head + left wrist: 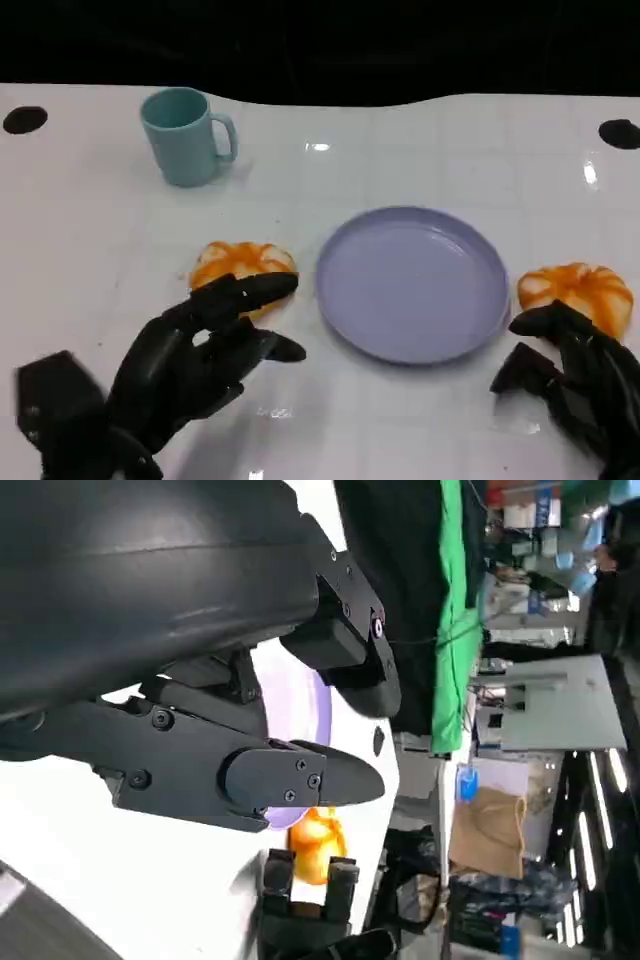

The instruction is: Grasp the bread from the table and place it into the plate.

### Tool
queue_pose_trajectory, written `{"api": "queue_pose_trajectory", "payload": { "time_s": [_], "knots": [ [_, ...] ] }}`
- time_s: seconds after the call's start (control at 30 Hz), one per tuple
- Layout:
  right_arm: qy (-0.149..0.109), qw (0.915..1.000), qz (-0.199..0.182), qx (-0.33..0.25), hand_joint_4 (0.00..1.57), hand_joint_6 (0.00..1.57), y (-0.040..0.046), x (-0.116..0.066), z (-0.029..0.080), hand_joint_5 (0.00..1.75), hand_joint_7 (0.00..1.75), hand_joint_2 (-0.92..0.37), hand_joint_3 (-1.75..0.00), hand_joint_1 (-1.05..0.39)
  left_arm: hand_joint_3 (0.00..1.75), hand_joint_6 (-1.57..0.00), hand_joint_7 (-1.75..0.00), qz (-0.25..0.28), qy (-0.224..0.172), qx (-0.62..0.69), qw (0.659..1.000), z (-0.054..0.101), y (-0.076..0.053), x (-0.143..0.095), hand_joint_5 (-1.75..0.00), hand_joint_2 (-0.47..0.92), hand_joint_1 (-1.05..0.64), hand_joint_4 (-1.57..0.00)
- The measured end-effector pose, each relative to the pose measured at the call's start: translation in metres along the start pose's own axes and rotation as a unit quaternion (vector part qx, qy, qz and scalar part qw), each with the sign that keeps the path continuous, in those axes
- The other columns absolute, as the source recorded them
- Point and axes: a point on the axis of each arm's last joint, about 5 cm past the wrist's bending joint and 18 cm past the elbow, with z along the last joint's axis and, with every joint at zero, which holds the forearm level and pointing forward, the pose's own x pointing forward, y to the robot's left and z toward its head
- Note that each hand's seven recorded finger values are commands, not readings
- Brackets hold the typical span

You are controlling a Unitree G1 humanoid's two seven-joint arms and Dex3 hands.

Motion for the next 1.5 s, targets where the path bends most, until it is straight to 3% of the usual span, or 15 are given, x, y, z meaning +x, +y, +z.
{"api": "queue_pose_trajectory", "payload": {
  "time_s": [0.2, 0.43, 0.53, 0.57, 0.67, 0.8, 1.03, 1.13, 1.5],
  "knots": [
    [-0.001, 1.0000, -0.001, -0.006, 0.66, 0.65, -0.0001, 0.001, 0.000, 1.57, 1.16, -0.92, -0.22, -0.57, 0.07, -0.48, 0.00, 0.003, -0.038, 0.212, 0.977, 0.026, 0.006, 0.011, -0.52, 0.91, -0.55, -0.30],
    [0.001, 0.9999, 0.002, -0.013, 0.66, 0.64, -0.0003, 0.001, 0.000, 1.57, 1.16, -0.92, -0.22, -0.57, 0.05, -0.44, 0.00, -0.008, -0.047, 0.391, 0.919, 0.041, 0.010, 0.018, -0.48, 0.92, -0.58, -0.23],
    [0.001, 0.9999, 0.002, -0.013, 0.66, 0.64, -0.0008, 0.001, 0.000, 1.57, 1.16, -0.92, -0.22, -0.57, 0.05, -0.44, 0.00, -0.007, -0.054, 0.408, 0.911, 0.043, 0.010, 0.020, -0.47, 0.92, -0.58, -0.23],
    [0.001, 0.9999, 0.002, -0.013, 0.66, 0.65, -0.0008, 0.001, 0.000, 1.58, 1.16, -0.92, -0.22, -0.57, 0.03, -0.41, 0.00, -0.007, -0.055, 0.409, 0.911, 0.043, 0.010, 0.020, -0.39, 0.91, -0.58, -0.22],
    [0.001, 0.9999, 0.001, -0.015, 0.67, 0.66, -0.0008, 0.001, 0.000, 1.58, 1.17, -0.92, -0.22, -0.56, 0.00, -0.35, 0.00, -0.027, -0.016, 0.517, 0.855, 0.049, 0.007, 0.026, -0.21, 0.90, -0.58, -0.23],
    [-0.001, 0.9999, 0.000, -0.016, 0.66, 0.66, -0.0009, 0.001, 0.000, 1.58, 1.17, -0.92, -0.21, -0.57, 0.00, -0.26, 0.00, -0.018, 0.015, 0.618, 0.786, 0.062, 0.005, 0.039, -0.13, 0.91, -0.60, -0.15],
    [-0.001, 0.9999, 0.001, -0.016, 0.66, 0.64, -0.0009, 0.001, 0.000, 1.58, 1.17, -0.92, -0.21, -0.57, 0.00, -0.23, 0.00, -0.023, 0.044, 0.657, 0.752, 0.064, -0.005, 0.051, -0.09, 0.87, -0.56, -0.11],
    [0.002, 0.9999, -0.002, -0.014, 0.66, 0.64, -0.0005, 0.002, 0.001, 1.57, 1.16, -0.92, -0.20, -0.57, 0.00, -0.20, 0.00, -0.025, 0.078, 0.675, 0.733, 0.059, -0.008, 0.063, -0.07, 0.87, -0.55, -0.10],
    [0.003, 0.9999, -0.001, -0.015, 0.66, 0.64, -0.0002, 0.002, 0.002, 1.57, 1.16, -0.92, -0.23, -0.56, 0.00, -0.19, -0.01, -0.065, 0.155, 0.677, 0.716, 0.044, -0.009, 0.095, -0.07, 0.88, -0.56, -0.11]
  ]
}}
